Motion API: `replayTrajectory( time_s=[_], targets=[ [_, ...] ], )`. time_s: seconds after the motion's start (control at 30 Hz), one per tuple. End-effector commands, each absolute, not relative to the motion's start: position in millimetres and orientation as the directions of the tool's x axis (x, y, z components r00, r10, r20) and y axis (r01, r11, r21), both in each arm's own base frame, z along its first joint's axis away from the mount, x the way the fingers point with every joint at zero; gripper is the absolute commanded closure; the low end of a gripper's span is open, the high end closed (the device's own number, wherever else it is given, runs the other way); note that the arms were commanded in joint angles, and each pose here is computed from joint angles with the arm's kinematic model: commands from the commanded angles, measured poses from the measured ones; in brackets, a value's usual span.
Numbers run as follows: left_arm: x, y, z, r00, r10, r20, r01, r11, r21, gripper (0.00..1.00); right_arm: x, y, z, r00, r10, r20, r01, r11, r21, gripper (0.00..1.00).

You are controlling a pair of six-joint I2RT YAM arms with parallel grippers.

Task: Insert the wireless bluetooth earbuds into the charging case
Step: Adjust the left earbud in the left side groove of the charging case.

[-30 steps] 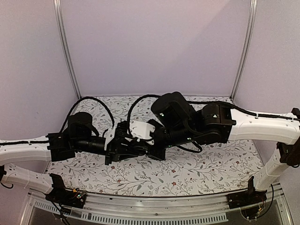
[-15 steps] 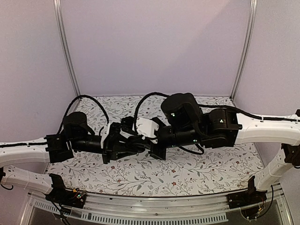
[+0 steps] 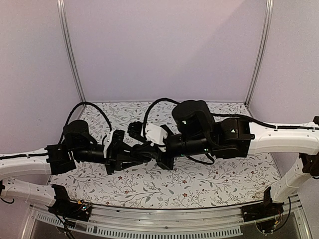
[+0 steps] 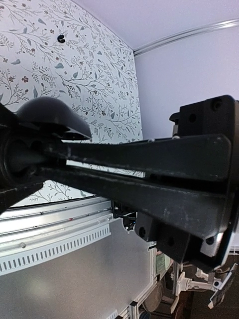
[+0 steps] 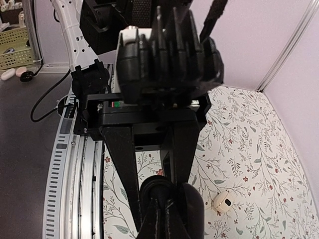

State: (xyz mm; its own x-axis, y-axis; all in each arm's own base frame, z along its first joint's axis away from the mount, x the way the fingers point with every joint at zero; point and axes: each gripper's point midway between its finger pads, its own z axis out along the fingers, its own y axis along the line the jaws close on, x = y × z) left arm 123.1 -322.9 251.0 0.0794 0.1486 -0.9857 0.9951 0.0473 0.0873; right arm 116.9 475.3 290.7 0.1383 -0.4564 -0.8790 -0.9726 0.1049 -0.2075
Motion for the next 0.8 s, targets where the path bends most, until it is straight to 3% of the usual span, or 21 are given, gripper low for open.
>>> replayTrajectory(
  time_s=[0.0,0.77],
  targets=[
    [128.4,-316.3,288.0,0.148,0.028,-0.989,0.985,0.090,0.150,1.00,111.2,475.9,258.4,0.080,-0.510,-0.856,-0.987,0.080,-0.140,1.00],
    [126.5,-315.3,280.6,0.156,0.041,-0.987,0.984,0.075,0.159,1.00,127.3,458.8,290.0,0.128,-0.466,-0.875,-0.963,0.153,-0.222,1.00]
  ],
)
